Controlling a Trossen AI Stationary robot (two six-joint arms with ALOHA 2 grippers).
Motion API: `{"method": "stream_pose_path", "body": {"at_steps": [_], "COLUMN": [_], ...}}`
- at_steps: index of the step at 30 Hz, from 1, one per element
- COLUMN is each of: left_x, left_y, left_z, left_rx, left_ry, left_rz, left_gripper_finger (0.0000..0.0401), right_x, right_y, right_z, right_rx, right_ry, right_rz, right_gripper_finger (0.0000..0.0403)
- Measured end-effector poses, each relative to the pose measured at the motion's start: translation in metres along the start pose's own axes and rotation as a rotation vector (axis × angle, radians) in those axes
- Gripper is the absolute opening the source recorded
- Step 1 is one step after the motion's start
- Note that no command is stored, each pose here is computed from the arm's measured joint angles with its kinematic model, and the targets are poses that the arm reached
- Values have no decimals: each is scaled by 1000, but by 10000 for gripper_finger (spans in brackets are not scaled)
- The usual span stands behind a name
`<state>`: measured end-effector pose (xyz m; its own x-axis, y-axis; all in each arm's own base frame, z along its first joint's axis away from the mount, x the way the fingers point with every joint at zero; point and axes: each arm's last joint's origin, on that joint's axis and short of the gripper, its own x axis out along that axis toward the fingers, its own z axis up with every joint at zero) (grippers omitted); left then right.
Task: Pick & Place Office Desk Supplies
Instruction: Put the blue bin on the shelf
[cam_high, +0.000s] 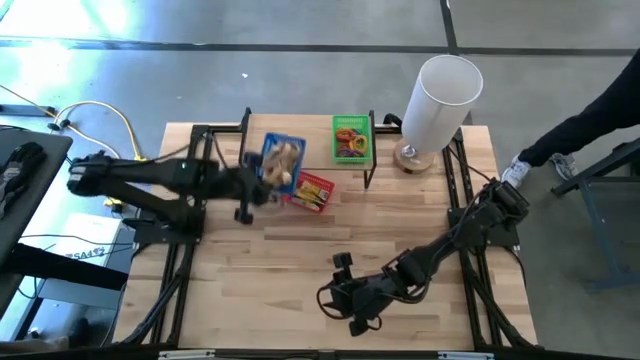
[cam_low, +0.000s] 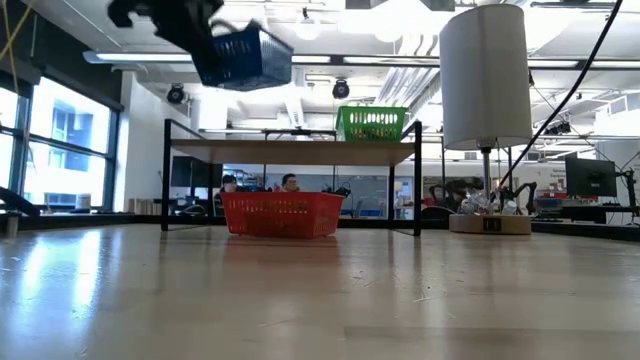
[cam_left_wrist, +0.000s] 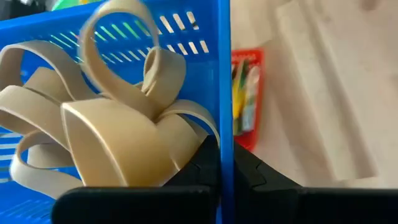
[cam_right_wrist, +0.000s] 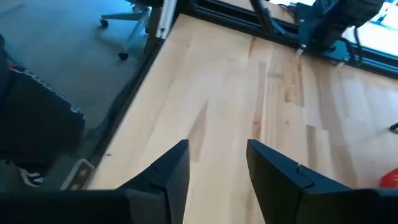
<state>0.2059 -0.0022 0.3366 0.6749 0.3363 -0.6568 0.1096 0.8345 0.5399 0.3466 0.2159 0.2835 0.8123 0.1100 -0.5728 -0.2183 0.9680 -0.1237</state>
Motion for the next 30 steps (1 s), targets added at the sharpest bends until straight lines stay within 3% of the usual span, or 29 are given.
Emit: {"method": "stream_pose_path", "body": {"at_steps": [6, 13, 21, 30], "left_x": [14, 25, 41, 53], "left_y": [45, 86, 100, 102], "left_z": [-30, -68, -93, -96], "left_rx": [-76, -227, -316, -422], "left_ry": [10, 55, 128, 165], "left_rz": [-82, -79, -155, -171], "left_gripper_finger": [1, 1, 1, 7], "right_x": [5, 7, 7, 7], "right_y": [-14, -20, -20, -20], "right_z": [1, 2, 2, 2], "right_rx": [4, 15, -2, -11], "right_ry": [6, 13, 13, 13], "right_rz": [-27, 10, 7, 7], "right_gripper_finger": [148, 148, 148, 148]}}
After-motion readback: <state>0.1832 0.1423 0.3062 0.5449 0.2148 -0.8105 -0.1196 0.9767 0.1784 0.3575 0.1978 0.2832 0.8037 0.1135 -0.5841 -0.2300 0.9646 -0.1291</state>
